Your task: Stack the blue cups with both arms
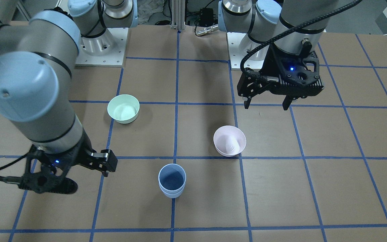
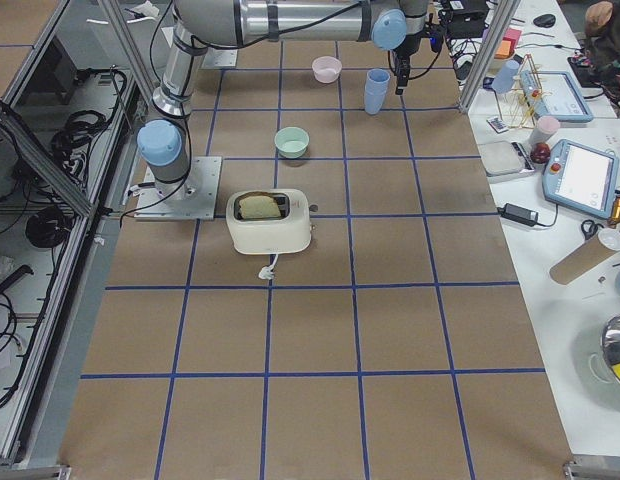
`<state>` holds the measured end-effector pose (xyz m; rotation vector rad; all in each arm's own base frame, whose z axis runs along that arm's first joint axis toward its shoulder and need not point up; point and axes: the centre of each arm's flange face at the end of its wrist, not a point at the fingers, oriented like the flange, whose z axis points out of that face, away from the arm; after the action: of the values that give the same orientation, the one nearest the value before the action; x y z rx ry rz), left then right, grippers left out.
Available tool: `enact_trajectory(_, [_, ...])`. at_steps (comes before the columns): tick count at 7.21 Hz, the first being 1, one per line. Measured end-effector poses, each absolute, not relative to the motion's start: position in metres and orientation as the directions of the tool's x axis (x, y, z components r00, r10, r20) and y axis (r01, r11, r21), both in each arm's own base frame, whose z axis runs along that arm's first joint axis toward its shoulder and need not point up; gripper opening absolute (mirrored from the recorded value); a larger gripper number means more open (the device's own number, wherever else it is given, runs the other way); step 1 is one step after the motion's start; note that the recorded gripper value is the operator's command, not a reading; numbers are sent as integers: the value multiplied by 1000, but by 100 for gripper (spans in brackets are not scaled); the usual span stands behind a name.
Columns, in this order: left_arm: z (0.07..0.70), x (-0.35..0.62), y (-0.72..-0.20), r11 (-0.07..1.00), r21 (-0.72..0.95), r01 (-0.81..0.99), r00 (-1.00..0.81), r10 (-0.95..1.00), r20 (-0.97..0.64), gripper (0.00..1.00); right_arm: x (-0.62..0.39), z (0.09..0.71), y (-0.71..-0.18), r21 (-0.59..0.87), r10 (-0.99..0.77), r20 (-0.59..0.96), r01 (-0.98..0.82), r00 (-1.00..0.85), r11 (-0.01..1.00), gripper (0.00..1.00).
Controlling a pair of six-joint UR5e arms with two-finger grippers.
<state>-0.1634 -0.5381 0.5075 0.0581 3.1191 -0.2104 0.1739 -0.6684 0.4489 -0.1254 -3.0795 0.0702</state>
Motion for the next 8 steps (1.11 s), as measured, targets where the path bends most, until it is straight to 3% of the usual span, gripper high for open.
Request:
enact_trajectory(4, [508, -163, -538, 990, -134, 37, -999, 35, -18, 100, 153, 503, -568, -41, 76, 58, 74, -995, 996, 100])
enact_trajectory(8, [508, -163, -538, 990, -134, 36, -999, 34, -18, 100, 155, 496, -556, -82, 72, 9, 72, -997, 994, 100])
